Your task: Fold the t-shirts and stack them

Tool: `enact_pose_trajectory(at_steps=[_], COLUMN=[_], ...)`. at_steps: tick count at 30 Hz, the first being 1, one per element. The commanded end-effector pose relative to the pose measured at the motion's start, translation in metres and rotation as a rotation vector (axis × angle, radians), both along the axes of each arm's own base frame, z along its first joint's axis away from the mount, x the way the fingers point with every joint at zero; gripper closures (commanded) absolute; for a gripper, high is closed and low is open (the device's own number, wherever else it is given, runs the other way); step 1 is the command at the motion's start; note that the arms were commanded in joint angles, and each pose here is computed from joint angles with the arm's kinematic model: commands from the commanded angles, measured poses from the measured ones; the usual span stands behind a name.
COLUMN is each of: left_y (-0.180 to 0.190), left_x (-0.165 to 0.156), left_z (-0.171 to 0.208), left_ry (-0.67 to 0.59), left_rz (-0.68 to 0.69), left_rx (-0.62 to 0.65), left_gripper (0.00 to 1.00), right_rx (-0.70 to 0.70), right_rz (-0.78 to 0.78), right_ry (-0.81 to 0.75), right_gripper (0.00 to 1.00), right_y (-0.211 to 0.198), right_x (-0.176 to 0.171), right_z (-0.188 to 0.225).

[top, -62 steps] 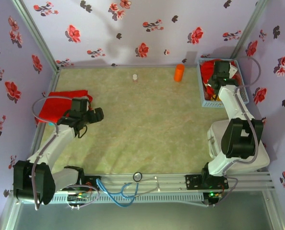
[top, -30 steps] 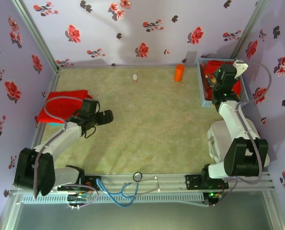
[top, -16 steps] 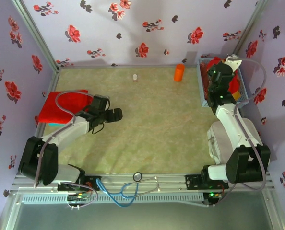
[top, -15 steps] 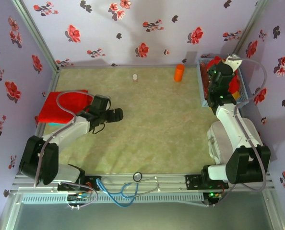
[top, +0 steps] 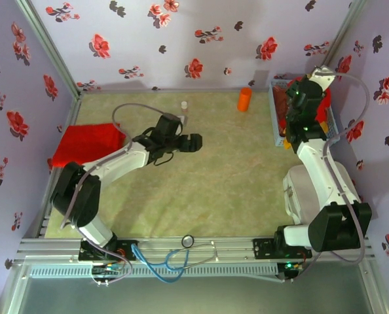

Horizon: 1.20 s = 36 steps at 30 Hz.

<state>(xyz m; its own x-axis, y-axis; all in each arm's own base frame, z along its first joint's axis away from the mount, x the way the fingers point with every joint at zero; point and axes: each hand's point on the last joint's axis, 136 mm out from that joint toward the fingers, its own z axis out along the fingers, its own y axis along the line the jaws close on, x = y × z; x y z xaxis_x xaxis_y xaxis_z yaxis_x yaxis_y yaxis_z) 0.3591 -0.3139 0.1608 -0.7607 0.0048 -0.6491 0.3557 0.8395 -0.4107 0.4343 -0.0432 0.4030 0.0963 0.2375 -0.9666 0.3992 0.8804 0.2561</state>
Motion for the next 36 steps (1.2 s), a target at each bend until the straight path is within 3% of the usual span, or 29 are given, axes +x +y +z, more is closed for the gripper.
enact_pose_trajectory(at_steps=[1, 9, 18, 27, 36], left_y=[-0.026, -0.043, -0.043, -0.009, 0.070], left_x=[-0.003, -0.007, -0.007, -0.006, -0.002], left_z=[-0.001, -0.006, 0.001, 0.033, 0.067], left_ry=[0.002, 0.011, -0.005, -0.057, -0.113], left_rz=[-0.065, -0.090, -0.098, -0.071, 0.096], left_rx=[-0.026, -0.037, -0.040, 0.002, 0.052], left_gripper=[0.11, 0.11, 0.11, 0.11, 0.10], right_rx=[-0.013, -0.034, 0.003, -0.002, -0.017], right_rz=[-0.012, -0.041, 0.225, 0.584, 1.171], right_ry=[-0.211, -0.348, -0.405, -0.334, -0.209], right_gripper=[1.00, 1.00, 1.00, 1.00, 1.00], right_y=[-0.001, -0.007, 0.037, 0.110, 0.237], right_x=[-0.028, -0.058, -0.087, -0.118, -0.167], right_z=[0.081, 0.122, 0.174, 0.178, 0.142])
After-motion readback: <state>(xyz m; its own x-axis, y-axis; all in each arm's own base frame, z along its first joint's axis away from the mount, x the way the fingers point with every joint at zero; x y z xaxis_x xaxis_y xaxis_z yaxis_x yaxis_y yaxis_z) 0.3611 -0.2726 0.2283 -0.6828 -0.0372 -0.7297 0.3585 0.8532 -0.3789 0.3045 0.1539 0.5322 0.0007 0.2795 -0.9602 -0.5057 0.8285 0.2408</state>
